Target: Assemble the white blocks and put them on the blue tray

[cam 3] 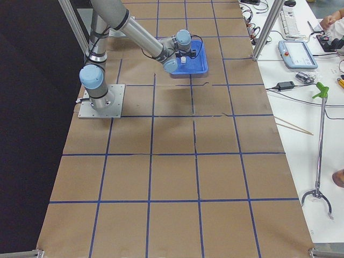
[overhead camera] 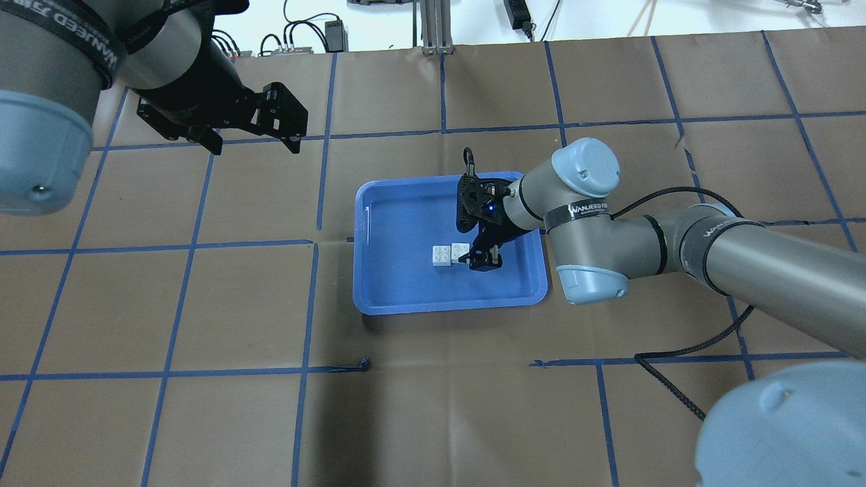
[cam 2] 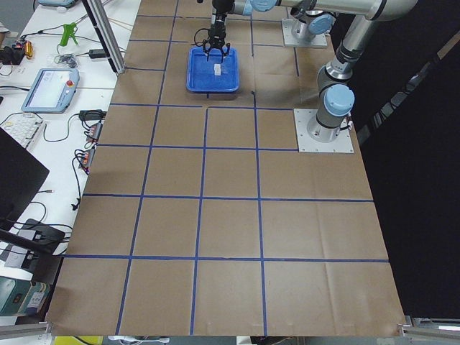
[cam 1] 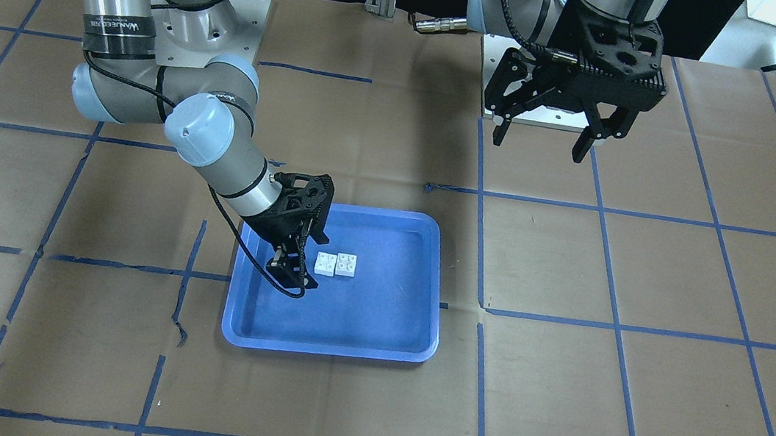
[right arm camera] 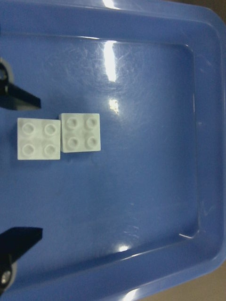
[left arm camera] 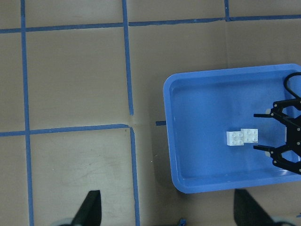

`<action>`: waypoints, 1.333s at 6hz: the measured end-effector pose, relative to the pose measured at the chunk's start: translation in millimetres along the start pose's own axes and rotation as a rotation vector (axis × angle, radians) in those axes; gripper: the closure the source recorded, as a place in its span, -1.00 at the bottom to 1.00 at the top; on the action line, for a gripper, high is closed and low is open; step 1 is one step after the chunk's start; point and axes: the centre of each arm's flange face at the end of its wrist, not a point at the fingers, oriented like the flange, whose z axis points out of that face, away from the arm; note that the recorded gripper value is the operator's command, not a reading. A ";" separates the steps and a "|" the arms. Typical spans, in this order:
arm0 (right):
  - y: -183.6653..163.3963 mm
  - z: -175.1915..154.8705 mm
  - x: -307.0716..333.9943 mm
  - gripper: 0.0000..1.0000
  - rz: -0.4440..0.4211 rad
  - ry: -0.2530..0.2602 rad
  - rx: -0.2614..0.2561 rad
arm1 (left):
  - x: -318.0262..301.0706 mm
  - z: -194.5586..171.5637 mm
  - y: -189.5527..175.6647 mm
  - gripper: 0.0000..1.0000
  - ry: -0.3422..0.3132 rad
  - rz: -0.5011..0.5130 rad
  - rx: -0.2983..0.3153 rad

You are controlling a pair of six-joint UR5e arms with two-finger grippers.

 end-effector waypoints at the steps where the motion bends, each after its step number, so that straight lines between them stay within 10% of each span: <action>1: -10.4 -21.2 10.9 -0.99 0.033 -0.016 -0.017 | -0.3 -0.3 -0.2 -0.99 0.000 -0.001 0.001; 5: -41.1 -125.2 62.4 -0.99 0.331 -0.018 -0.245 | -0.7 0.1 0.0 -0.98 -0.003 -0.001 -0.002; 8: -25.6 -240.4 66.2 -1.00 0.814 0.096 -0.396 | -0.8 -0.2 0.0 -0.99 -0.003 -0.001 -0.002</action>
